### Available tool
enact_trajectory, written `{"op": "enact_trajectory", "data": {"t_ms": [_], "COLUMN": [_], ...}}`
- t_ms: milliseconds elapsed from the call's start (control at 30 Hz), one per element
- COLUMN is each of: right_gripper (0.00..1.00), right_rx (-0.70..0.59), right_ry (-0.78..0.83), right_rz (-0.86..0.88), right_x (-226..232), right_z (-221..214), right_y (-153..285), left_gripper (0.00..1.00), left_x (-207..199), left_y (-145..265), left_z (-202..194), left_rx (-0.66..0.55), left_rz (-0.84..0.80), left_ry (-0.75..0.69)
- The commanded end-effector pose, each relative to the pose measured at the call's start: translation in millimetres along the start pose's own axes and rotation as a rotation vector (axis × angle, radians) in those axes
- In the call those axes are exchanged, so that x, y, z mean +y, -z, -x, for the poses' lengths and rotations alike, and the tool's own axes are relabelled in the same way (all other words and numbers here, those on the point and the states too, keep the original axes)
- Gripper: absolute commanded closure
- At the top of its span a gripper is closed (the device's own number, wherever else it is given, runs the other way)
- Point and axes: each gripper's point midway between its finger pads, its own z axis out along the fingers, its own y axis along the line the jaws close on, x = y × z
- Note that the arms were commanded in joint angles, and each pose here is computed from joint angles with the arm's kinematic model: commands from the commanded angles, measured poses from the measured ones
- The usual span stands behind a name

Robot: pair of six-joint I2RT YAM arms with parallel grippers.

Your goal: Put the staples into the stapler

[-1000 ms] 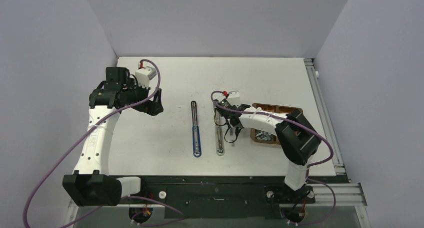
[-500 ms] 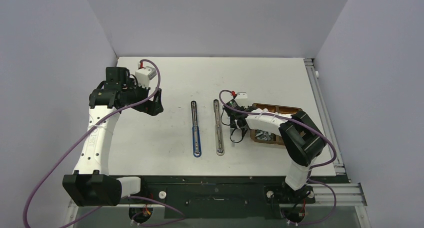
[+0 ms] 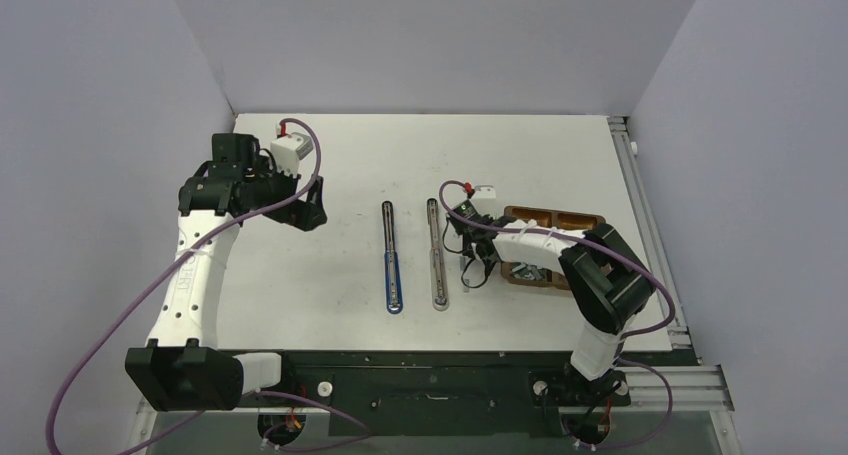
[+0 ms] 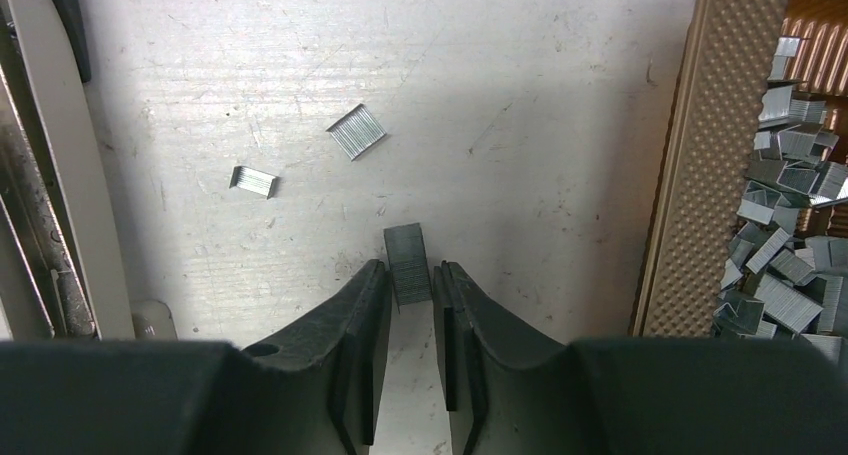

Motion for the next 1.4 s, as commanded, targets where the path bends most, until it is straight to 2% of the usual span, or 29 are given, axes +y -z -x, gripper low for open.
{"op": "enact_trajectory", "data": {"t_ms": [0,167,267,433,533,700,867,1033,1200,1367], "right_gripper": [0.78,0.87,0.89,0.89,0.89,0.89,0.89,0.89,0.88,0.88], "right_rx": [0.008,0.000,-0.020,-0.050,-0.049,-0.042,-0.017,0.028,0.057,0.103], "right_ry": [-0.008,-0.021,-0.031,-0.070,-0.099,-0.123,-0.164,-0.198,-0.231,-0.231], "right_rz": [0.000,0.011,0.041,0.199,0.349,0.629,0.948,1.216,1.424,1.550], "right_x": [-4,-4,-1,21,38,74,109,133,148,158], "right_z": [-4,0,12,50,71,99,120,134,144,139], "right_y": [4,8,20,54,81,130,182,232,275,300], "left_gripper": [0.04,0.04,0.04,0.04,0.04,0.04,0.04,0.04,0.04,0.04], "left_x": [0,-2,-5,-25,-38,-51,-77,-101,-126,-142], "left_y": [8,11,13,21,26,43,60,52,47,52], "left_z": [15,17,21,40,48,66,80,76,69,71], "left_rx": [-0.043,-0.054,-0.067,-0.145,-0.223,-0.407,-0.640,-0.783,-0.878,-1.006], "left_rz": [0.007,0.002,-0.013,-0.099,-0.154,-0.111,0.036,0.172,0.204,0.261], "left_ry": [-0.033,-0.043,-0.053,-0.107,-0.197,-0.495,-0.971,-1.375,-1.639,-1.778]}}
